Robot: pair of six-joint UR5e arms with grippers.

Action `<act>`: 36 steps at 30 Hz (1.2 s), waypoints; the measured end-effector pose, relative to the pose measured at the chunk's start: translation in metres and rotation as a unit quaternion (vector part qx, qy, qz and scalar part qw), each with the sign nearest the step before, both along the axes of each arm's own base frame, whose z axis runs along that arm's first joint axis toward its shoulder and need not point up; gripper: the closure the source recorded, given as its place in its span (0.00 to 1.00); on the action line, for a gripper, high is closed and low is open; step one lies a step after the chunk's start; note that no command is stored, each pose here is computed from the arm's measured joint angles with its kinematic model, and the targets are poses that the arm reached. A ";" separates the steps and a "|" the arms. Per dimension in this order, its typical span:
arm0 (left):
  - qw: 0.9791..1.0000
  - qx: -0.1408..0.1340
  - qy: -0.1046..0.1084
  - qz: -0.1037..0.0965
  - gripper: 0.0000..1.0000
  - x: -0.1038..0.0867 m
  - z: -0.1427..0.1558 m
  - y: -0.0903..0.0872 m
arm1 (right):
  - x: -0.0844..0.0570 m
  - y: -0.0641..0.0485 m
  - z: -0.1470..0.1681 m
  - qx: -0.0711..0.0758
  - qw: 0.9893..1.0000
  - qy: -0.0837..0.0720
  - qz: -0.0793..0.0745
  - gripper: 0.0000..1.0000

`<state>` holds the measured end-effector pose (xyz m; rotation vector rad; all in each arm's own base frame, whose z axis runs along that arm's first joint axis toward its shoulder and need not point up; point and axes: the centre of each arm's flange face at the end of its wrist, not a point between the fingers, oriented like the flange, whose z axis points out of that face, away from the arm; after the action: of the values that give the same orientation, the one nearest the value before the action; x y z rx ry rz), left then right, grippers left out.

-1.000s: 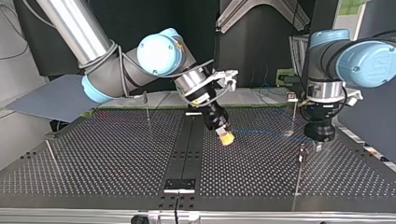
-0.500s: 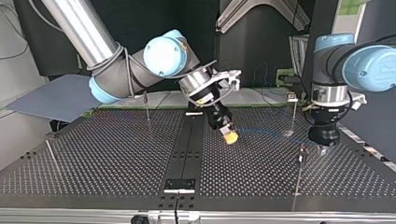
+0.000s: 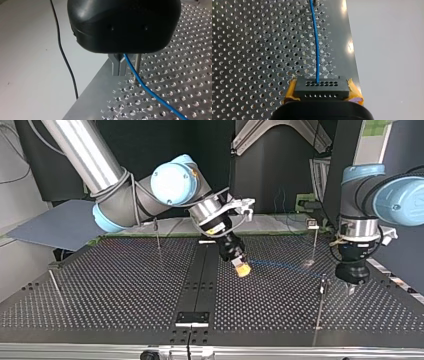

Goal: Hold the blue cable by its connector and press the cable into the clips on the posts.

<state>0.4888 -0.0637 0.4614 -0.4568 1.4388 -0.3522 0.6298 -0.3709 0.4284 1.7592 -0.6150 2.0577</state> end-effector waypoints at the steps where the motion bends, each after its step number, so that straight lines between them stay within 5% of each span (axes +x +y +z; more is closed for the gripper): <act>1: 1.000 -0.001 0.001 -0.001 1.00 0.001 -0.001 0.001 | 0.000 0.000 0.000 0.000 1.000 0.000 0.000 1.00; 7: 1.000 -0.003 0.011 -0.010 1.00 0.011 -0.014 0.004 | -0.001 -0.003 0.002 -0.002 1.000 -0.002 -0.003 1.00; 22: 0.999 -0.025 -0.025 -0.035 1.00 0.022 -0.004 0.008 | -0.008 -0.015 0.003 -0.002 1.000 -0.003 -0.012 1.00; 36: 0.998 -0.033 -0.024 -0.042 1.00 0.034 -0.010 0.012 | -0.017 -0.031 0.003 -0.002 1.000 -0.003 -0.024 1.00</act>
<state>0.5227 -0.0521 0.4516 -0.4398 1.4048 -0.4763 0.6125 -0.4020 0.4311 1.7193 -0.6491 2.0321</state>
